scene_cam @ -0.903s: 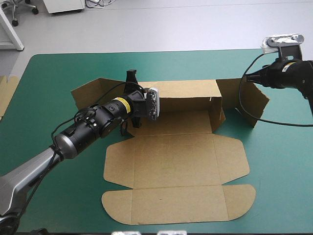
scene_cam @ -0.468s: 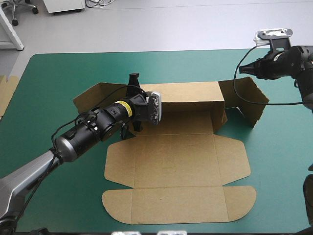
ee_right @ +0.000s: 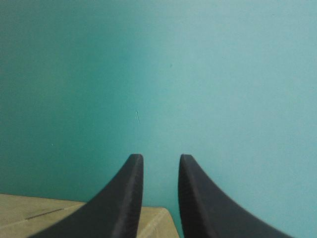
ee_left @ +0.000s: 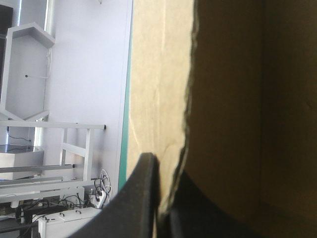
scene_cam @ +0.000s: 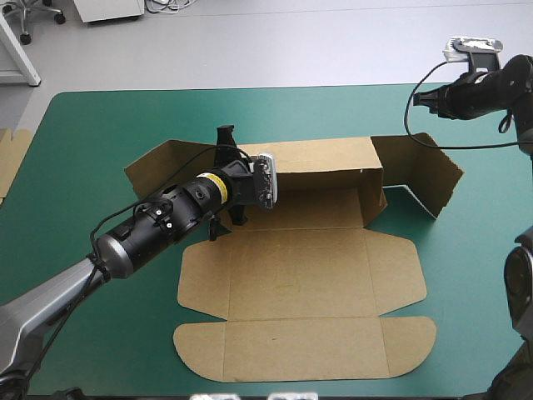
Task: Fold the box
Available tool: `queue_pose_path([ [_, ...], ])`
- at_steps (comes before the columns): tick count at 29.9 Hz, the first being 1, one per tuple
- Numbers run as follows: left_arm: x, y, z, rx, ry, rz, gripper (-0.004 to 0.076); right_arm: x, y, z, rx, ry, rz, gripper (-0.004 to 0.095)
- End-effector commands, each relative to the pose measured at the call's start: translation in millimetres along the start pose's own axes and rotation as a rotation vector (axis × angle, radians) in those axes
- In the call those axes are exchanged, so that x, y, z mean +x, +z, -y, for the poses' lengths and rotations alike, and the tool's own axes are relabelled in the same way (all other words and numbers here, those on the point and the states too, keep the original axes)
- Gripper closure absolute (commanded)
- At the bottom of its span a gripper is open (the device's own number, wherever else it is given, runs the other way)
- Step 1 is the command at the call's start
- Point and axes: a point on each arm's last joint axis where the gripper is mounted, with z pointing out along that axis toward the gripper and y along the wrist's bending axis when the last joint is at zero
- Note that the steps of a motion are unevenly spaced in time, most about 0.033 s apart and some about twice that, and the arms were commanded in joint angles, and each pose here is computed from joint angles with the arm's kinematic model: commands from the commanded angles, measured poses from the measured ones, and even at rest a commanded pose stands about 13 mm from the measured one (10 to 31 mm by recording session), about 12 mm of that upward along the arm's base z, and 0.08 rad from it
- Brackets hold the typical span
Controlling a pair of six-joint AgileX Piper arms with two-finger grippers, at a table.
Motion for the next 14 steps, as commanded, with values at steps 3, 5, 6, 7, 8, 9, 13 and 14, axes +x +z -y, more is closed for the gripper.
queue_pose_path([
  [3, 6, -7, 3, 0.055, -0.03, -0.101, 0.0734, -24, -5, -4, -0.077, -0.002, 0.088, 0.0669],
  [5, 6, -7, 2, 0.043, -0.035, -0.102, 0.0734, -24, 8, -3, -0.101, 0.008, 0.056, 0.0669],
  [6, 5, -7, 2, 0.039, -0.044, -0.104, 0.0734, -23, 13, -2, -0.109, 0.011, 0.042, 0.0669],
  [7, 6, -7, 2, 0.033, -0.054, -0.107, 0.0734, -22, 17, -2, -0.114, 0.016, 0.033, 0.0669],
  [8, 5, -7, 2, 0.029, -0.063, -0.106, 0.0734, -21, 20, -2, -0.119, 0.013, 0.019, 0.0669],
  [9, 4, -7, 1, 0.02, -0.077, -0.102, 0.0734, -20, 22, -2, -0.126, 0.012, 0.008, 0.0669],
  [13, -3, -6, 2, -0.01, -0.067, -0.091, 0.0734, -15, 24, -4, -0.157, 0.001, -0.044, 0.0669],
  [14, -3, -5, 3, -0.01, -0.058, -0.099, 0.0734, -13, 24, -5, -0.165, 0.001, -0.06, 0.0669],
])
